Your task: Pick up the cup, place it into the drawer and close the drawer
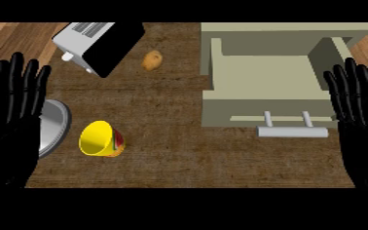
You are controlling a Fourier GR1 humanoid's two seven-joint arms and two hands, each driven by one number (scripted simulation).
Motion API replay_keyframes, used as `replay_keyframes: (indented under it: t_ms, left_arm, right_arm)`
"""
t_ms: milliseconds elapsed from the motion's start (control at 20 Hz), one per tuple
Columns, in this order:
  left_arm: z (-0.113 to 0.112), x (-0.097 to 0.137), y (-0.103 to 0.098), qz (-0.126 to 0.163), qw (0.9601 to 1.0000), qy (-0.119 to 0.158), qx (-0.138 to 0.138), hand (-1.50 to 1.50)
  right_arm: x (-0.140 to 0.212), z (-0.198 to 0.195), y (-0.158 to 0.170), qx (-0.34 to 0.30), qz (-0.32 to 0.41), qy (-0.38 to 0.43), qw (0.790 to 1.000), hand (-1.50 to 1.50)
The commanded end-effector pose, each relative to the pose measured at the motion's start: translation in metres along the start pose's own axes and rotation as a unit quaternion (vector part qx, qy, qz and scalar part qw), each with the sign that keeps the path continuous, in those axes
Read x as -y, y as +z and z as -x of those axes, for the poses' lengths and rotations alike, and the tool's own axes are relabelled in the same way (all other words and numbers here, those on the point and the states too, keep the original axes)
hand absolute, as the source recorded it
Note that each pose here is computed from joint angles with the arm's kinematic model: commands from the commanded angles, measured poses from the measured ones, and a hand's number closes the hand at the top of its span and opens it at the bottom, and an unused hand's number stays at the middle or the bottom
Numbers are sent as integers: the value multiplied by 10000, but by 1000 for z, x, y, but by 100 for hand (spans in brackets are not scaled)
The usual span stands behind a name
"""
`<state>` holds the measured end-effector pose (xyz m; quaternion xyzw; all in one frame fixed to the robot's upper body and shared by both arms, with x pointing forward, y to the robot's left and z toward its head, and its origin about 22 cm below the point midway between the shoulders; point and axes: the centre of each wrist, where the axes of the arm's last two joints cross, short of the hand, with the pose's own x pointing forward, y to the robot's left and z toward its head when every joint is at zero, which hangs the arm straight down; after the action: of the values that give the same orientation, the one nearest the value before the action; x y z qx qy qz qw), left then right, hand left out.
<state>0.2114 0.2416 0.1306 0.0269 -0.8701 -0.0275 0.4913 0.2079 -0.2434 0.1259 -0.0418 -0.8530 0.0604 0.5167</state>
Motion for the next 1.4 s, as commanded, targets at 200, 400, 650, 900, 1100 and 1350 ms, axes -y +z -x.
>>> replay_keyframes:
  t_ms: [200,400,650,900,1100,1350]
  left_arm:
    - [6,-14,20,157,9999,49,31,-150]
    - [21,-3,23,-22,9932,1010,-582,-150]
    - [17,-4,33,-16,9927,1020,-644,-150]
    - [-3,5,14,57,9927,1076,-541,-150]
    - [20,13,26,35,9931,1013,-596,-150]
    - [9,-5,24,-147,9924,990,-711,-150]
  right_arm:
    - [-1,15,2,193,-148,-360,9991,-150]
    - [-18,10,1,-189,-448,-984,9940,-150]
    - [-9,-1,-11,-205,-439,-872,9950,-150]
    - [-21,12,-3,-194,-529,-887,9945,-150]
    - [1,6,-24,-222,-397,-938,9945,-150]
    - [-31,7,-16,-104,-458,-848,9953,-150]
